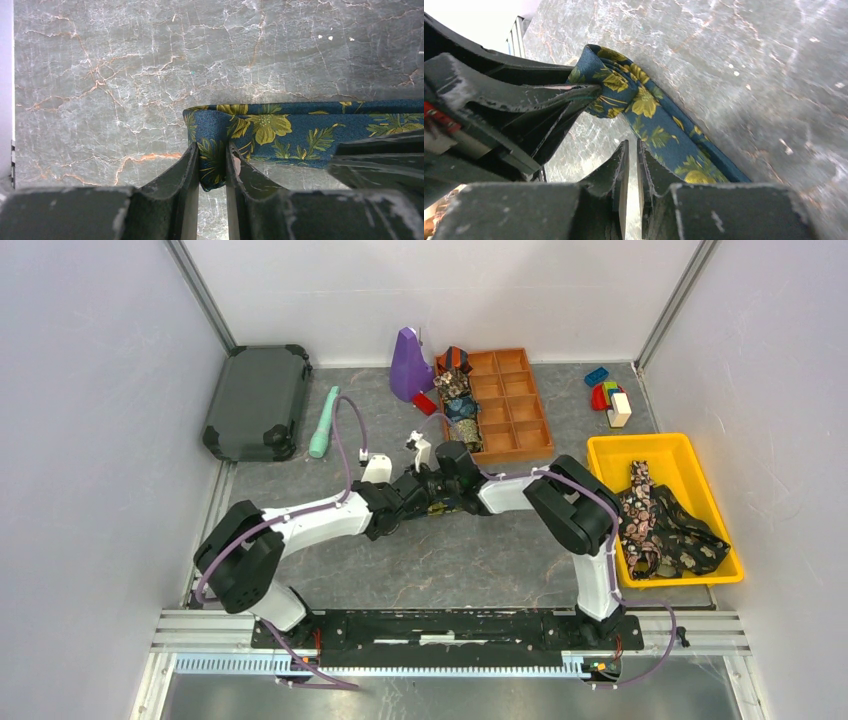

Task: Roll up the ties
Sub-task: Roll the tie at the center of the board.

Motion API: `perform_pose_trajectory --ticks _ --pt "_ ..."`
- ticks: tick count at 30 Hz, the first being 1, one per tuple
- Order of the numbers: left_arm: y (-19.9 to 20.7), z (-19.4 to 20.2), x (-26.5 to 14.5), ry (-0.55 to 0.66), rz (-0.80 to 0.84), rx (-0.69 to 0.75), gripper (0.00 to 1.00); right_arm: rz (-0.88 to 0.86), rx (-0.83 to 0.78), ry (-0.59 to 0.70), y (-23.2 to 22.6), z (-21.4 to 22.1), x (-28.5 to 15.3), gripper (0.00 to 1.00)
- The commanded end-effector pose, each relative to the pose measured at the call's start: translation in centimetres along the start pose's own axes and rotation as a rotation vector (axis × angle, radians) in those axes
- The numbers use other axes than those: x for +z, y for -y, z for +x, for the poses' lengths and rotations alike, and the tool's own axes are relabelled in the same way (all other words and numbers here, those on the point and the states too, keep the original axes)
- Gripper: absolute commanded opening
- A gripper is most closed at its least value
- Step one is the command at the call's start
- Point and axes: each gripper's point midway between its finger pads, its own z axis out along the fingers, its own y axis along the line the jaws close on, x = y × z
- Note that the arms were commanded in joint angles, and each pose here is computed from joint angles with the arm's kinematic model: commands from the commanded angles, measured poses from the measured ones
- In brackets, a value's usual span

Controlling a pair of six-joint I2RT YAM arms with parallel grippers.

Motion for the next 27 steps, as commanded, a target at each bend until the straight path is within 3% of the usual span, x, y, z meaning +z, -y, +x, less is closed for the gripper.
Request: perform_pose_trajectory --ticks 1,10,20,27 --pt "0.3 -1.2 -0.3 0.043 -0.044 0.015 0.15 -0.003 -0.056 0.086 -0.4 -2.6 -2.6 0.17" --pt "2.4 -1.0 0.0 0.037 -0.066 0.08 0.14 0.083 -0.007 0.179 2.8 -3.6 -6.8 0.16" --pt "5.5 0.0 0.7 -0.001 -0.062 0.12 0.12 0.087 0.011 0.201 3.4 -3.7 -7.7 0.16" --pt "7.1 0.9 0.9 -0.025 0.004 0.081 0.2 0.085 0.016 0.199 3.6 -3.5 -7.6 0.16"
